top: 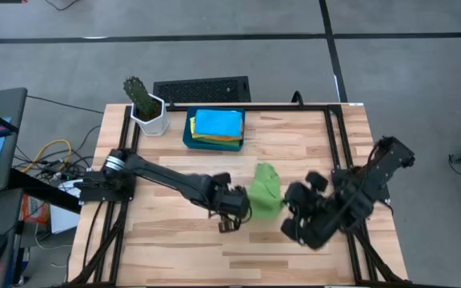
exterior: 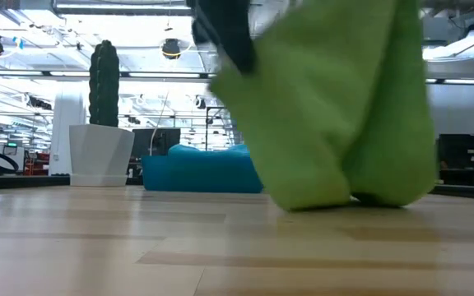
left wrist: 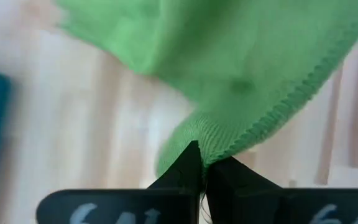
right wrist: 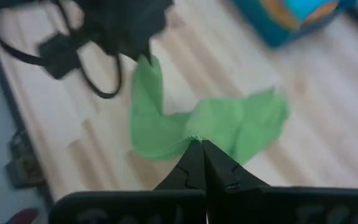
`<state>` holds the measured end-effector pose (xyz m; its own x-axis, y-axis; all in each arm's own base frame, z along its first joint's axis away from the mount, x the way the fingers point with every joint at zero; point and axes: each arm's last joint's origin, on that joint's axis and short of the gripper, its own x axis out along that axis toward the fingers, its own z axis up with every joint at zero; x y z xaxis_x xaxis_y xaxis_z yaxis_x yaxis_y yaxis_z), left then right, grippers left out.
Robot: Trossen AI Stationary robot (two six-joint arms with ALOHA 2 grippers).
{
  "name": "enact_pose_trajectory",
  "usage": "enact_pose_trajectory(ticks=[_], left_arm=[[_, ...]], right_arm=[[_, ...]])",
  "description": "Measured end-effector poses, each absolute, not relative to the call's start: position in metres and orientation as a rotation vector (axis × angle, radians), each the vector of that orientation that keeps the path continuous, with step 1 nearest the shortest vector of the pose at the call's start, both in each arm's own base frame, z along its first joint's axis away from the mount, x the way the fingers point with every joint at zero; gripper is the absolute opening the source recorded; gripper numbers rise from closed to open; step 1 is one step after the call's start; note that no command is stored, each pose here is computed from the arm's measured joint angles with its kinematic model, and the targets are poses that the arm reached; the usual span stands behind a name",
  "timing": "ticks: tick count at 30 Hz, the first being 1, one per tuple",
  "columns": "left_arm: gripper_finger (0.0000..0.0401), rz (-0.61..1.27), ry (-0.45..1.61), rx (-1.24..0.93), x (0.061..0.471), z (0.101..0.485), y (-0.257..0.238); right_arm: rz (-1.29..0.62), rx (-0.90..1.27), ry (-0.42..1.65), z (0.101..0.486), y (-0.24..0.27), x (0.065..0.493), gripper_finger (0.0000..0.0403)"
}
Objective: Fold microfiber towels
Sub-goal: Fold the green towel
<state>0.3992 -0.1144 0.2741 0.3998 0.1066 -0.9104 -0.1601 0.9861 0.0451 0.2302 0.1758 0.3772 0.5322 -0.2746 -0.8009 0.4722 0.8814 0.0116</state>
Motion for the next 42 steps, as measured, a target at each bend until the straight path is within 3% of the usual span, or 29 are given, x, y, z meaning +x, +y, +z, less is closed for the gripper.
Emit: enact_pose_trajectory(ticks=[9, 15, 19, 29, 32, 36, 39, 42], left_arm=[[0.0000, 0.440, 1.007, 0.134, 0.349, 0.378, -0.062], [0.0000, 0.564, 0.953, 0.094, 0.331, 0.430, -0.008], [0.0000, 0.514, 0.931, -0.009, 0.315, 0.456, 0.007], [0.0000, 0.349, 0.824, -0.186, 0.281, 0.485, -0.002], [0.0000, 0.267, 0.809, -0.242, 0.277, 0.489, -0.008], [0.0000, 0.210, 0.846, -0.260, 0.277, 0.487, -0.011], [0.0000, 0.215, 0.843, -0.258, 0.276, 0.487, -0.010], [0.0000, 0.219, 0.843, -0.236, 0.276, 0.487, -0.008]], right_arm=[[-0.526, 0.091, 0.795, 0.420, 0.091, 0.220, 0.0007], [-0.601, 0.167, 0.667, 0.452, 0.047, 0.192, 0.0005], [-0.433, 0.197, 0.594, 0.475, 0.049, 0.176, 0.0005], [-0.345, 0.192, 0.535, 0.495, 0.059, 0.170, 0.0004], [-0.143, 0.182, 0.589, 0.495, 0.068, 0.180, 0.0004], [-0.309, 0.168, 0.642, 0.484, 0.066, 0.187, 0.0004], [-0.104, 0.146, 0.692, 0.482, 0.070, 0.203, 0.0003], [-0.336, 0.090, 0.705, 0.473, 0.066, 0.205, 0.0003]])
